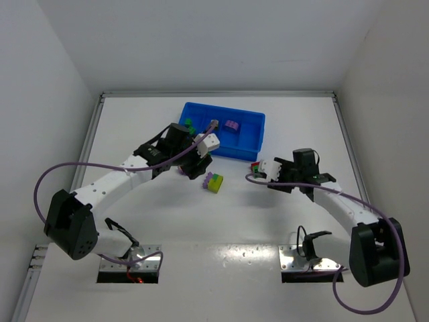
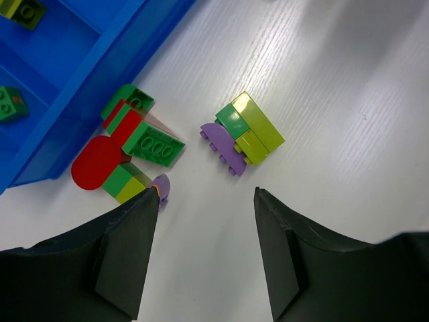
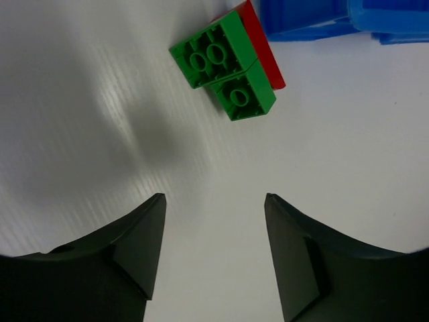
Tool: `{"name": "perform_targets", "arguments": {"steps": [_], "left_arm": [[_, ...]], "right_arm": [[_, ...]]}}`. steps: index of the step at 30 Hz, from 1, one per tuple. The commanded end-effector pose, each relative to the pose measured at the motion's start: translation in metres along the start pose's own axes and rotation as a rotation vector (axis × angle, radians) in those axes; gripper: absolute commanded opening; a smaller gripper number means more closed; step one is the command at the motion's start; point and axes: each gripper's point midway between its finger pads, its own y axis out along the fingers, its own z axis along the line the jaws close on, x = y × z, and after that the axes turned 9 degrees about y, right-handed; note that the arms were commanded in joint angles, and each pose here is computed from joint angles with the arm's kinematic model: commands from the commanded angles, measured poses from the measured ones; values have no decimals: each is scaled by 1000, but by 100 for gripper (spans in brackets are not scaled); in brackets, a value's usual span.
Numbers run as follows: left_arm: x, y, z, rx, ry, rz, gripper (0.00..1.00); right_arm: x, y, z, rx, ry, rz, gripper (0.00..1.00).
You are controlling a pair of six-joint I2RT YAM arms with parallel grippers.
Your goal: Sort the legos into containers by color
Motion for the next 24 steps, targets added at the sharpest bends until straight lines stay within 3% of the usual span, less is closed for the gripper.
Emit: {"name": "perform_targets", "arguments": {"steps": [1, 7, 24], "left_arm": [[5, 1, 4, 25, 12, -17, 65], [7, 1, 12, 63, 17, -19, 65], [2, 4, 24, 103, -5, -26, 65]], "right_arm": [[24, 1, -26, -80, -134, -131, 64], [19, 12, -22, -132, -228, -205, 77], [16, 34, -25, -124, -333, -224, 77]]}}
